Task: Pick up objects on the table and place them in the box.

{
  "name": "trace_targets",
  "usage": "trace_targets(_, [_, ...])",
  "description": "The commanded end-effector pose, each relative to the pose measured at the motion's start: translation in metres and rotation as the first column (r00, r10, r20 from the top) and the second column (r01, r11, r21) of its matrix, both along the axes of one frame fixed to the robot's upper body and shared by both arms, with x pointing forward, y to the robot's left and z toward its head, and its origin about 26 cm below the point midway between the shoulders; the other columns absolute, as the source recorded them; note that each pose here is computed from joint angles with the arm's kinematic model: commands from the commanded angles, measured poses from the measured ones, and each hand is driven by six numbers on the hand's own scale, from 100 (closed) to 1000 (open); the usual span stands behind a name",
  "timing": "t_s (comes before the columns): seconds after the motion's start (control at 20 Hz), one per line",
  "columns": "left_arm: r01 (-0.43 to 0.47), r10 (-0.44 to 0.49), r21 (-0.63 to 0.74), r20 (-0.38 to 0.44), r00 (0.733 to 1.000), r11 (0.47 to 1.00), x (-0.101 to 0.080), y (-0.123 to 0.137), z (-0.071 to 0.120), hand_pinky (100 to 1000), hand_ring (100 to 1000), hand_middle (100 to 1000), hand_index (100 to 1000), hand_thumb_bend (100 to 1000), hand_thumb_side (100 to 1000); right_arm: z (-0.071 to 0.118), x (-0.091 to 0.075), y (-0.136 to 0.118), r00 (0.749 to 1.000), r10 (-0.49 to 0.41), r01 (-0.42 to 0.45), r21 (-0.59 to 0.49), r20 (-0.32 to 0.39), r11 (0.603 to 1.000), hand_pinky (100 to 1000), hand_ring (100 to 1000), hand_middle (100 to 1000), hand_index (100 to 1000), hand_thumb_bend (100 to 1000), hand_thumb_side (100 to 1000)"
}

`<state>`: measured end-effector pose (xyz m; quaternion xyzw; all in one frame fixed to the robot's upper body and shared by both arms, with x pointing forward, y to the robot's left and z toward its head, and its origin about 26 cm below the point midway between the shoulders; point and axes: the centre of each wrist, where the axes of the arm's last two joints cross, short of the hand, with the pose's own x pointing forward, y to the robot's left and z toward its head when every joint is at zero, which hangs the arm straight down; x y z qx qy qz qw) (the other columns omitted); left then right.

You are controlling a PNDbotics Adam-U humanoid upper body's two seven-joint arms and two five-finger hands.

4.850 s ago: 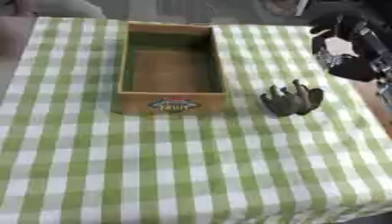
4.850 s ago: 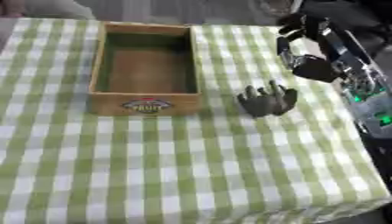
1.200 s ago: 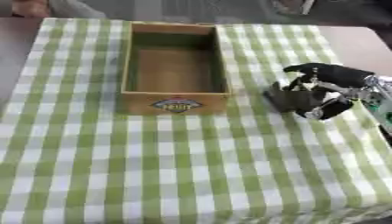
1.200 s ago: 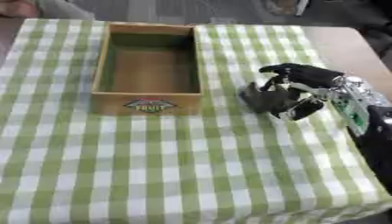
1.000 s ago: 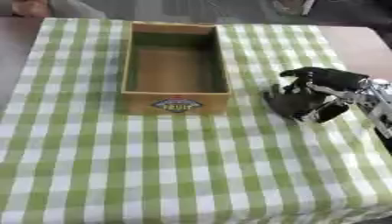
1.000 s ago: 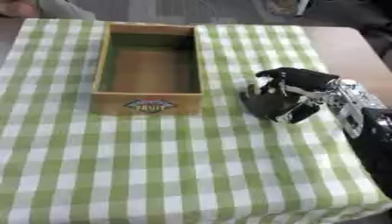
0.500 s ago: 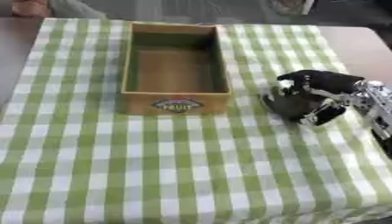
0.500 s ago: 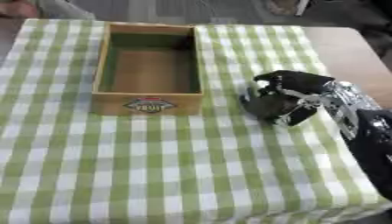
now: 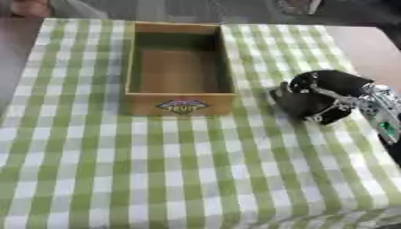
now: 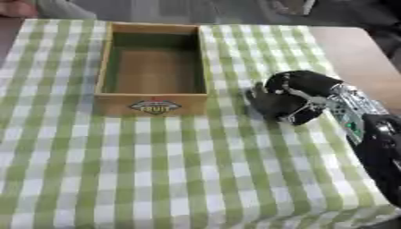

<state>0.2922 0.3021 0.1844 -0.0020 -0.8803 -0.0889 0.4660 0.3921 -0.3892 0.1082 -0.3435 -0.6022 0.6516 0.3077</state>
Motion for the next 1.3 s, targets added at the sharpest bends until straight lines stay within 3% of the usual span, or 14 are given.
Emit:
trace_targets(0.05, [0.003,-0.004,0.009,0.034,0.999,1.0,-0.002,0.0,0.009,552,662,551,573,100,647,0.031,0.0,-0.008,0.994,-0.004,0.001,0.026,0.113,1.0,705,722,693,333,100,146])
trace_targets(0.35, [0.005,-0.005,0.013,0.033,0.999,1.0,-0.002,0.0,0.009,552,662,551,573,100,646,0.081,0.001,0.009,0.964,0.08,-0.092,0.038,0.252,0.995,714,728,698,335,118,136])
trace_targets(0.7, [0.017,-0.018,0.016,0.033,0.999,1.0,-0.001,-0.002,0.01,552,662,551,573,100,644,0.13,0.018,0.047,0.93,0.19,-0.204,0.01,0.314,0.979,722,733,706,330,143,136])
trace_targets(1.0, [0.044,-0.045,0.015,0.041,0.998,0.999,0.001,-0.006,0.013,552,661,551,573,100,640,0.144,0.041,0.078,0.926,0.248,-0.255,-0.011,0.285,0.967,723,733,707,332,125,143])
trace_targets(1.3, [0.096,-0.096,0.012,0.048,0.994,0.995,0.004,-0.015,0.016,553,660,551,573,100,637,0.132,0.067,0.107,0.94,0.267,-0.272,-0.005,0.214,0.962,721,730,707,331,100,145])
